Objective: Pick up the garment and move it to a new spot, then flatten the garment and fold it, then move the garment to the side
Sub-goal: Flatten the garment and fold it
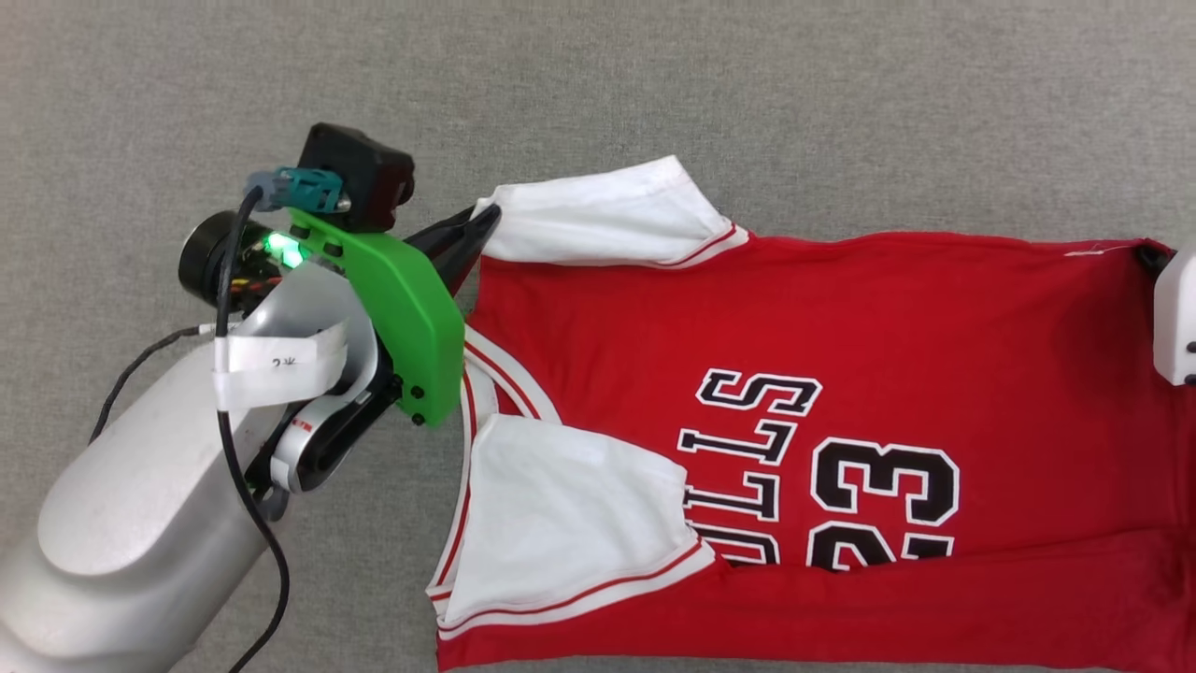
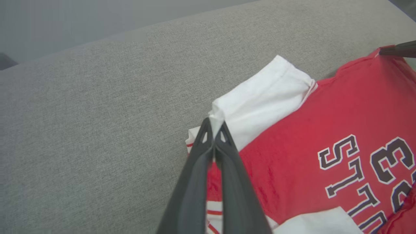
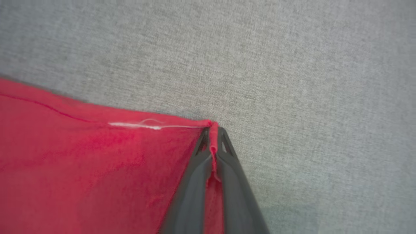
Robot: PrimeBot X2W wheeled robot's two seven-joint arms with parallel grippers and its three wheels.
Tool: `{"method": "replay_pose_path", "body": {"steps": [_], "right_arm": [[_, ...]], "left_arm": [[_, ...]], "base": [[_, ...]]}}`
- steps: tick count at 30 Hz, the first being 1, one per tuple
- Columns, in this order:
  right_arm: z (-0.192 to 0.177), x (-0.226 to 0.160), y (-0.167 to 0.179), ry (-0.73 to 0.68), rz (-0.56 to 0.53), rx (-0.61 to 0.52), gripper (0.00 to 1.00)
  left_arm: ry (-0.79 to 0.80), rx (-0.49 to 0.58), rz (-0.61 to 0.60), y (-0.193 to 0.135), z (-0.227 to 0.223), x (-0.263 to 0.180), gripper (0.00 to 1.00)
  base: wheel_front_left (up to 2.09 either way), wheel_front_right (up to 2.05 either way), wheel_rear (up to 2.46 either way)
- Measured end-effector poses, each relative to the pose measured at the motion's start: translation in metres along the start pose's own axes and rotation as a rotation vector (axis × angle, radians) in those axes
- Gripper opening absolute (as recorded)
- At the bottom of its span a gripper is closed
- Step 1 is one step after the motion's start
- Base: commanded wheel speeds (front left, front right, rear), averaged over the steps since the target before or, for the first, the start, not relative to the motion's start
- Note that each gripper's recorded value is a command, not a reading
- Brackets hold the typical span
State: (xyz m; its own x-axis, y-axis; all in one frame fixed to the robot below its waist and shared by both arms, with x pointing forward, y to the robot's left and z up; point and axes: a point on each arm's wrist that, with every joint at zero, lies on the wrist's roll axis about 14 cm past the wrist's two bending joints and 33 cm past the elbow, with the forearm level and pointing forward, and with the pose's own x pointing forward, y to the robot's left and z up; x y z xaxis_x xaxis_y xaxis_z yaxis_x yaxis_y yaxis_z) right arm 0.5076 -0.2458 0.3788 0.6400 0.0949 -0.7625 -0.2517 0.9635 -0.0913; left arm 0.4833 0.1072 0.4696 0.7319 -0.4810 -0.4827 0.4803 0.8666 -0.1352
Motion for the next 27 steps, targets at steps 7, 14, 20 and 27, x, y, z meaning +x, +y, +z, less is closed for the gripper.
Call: {"method": "replay_pose_path", "body": {"steps": [7, 14, 20, 27], "right_arm": [[0.023, -0.024, 0.000, -0.148, -0.003, 0.031, 0.00], [0.007, -0.053, 0.001, -0.223, -0.004, 0.069, 0.00], [-0.004, -0.083, 0.012, -0.328, 0.023, 0.062, 0.00], [-0.031, -0.107, 0.019, -0.353, 0.045, 0.082, 0.00]], "left_arm": [[-0.047, -0.038, 0.029, 0.000, 0.002, -0.018, 0.00], [-0.060, -0.072, 0.039, -0.013, -0.005, -0.044, 0.00], [-0.031, -0.110, 0.041, -0.034, -0.033, -0.072, 0.00], [0.044, -0.187, 0.048, -0.058, -0.081, -0.099, 0.00]], "base": [[0.00, 0.00, 0.00], [0.00, 0.00, 0.00], [0.00, 0.00, 0.00], [0.00, 0.00, 0.00]]}}
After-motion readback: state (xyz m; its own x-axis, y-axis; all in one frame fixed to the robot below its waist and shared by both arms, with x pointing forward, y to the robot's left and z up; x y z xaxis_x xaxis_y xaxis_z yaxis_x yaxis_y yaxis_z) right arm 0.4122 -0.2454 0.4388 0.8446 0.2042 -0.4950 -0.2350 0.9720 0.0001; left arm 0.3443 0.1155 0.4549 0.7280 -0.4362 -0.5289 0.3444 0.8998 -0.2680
